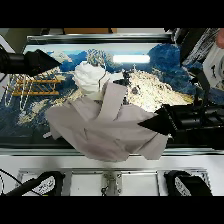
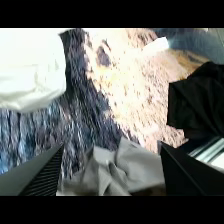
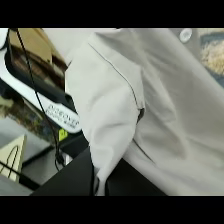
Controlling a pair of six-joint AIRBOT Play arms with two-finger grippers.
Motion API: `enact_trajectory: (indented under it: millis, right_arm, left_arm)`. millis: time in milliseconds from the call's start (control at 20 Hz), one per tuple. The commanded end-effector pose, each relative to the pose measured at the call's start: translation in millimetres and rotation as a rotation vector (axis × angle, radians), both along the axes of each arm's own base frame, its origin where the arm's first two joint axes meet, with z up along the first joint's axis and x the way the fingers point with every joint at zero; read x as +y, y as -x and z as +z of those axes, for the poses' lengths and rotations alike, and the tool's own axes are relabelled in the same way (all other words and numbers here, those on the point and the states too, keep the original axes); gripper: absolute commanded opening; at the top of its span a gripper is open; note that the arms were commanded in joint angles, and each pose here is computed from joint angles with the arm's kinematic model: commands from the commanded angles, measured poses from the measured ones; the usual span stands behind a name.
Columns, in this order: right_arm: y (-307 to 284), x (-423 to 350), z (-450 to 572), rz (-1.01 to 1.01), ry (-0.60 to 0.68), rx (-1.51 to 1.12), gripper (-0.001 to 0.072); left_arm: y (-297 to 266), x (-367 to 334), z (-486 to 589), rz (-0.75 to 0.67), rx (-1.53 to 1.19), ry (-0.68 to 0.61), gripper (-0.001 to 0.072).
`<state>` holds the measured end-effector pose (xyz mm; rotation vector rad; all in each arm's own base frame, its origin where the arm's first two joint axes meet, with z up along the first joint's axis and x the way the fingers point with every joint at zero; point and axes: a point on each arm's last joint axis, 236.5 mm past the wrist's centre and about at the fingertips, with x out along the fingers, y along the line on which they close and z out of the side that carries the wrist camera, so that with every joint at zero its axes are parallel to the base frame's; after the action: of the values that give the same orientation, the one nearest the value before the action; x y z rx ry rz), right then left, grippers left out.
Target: Fold the clothes and pants, and hang the long-sleeved shirts on hangers.
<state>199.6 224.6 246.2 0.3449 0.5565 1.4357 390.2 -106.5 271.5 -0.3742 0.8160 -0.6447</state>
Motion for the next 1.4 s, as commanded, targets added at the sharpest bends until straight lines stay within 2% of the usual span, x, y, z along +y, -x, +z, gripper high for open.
enact_trajectory:
  millis: [0,100,150,250,300,500,650,800,950,1150,1350]
  right_arm:
    - [-24,0,23,-0.109,-0.088,-0.032,0.0008]
    - [-46,-6,36,-0.222,-0.096,-0.109,0.0008]
    - [-56,-12,45,-0.282,-0.099,-0.158,0.0008]
    - [-80,-34,64,-0.427,-0.086,-0.231,0.0008]
    - [-93,-52,68,-0.509,-0.052,-0.244,0.0008]
    - [-130,-145,69,-0.848,0.178,-0.254,0.0008]
    - [-138,-236,76,-1.167,0.297,-0.200,0.0007]
    - [-128,-330,89,-1.516,0.392,-0.169,0.0008]
    - [-103,-404,100,-1.779,0.553,-0.157,0.0007]
    - [-73,-474,131,-2.024,0.759,-0.166,0.0008]
    - [-72,-508,174,-2.138,0.800,-0.232,0.0008]
  left_arm:
    - [0,1,49,0.031,-0.120,-0.002,0.0633]
    - [4,0,66,0.035,-0.161,-0.005,0.0632]
    - [7,0,71,0.036,-0.176,-0.006,0.0538]
    - [13,-2,75,0.031,-0.187,-0.012,0.0050]
    - [17,-3,78,0.027,-0.193,-0.014,0.0014]
    - [29,-24,83,-0.028,-0.210,-0.012,0.0013]
    - [36,-47,80,-0.089,-0.210,-0.025,0.0013]
    - [38,-62,76,-0.116,-0.226,-0.063,0.0014]
    - [39,-73,76,-0.133,-0.244,-0.077,0.0013]
    - [38,-77,76,-0.133,-0.254,-0.083,0.0013]
    - [34,-77,71,-0.136,-0.240,-0.084,0.0014]
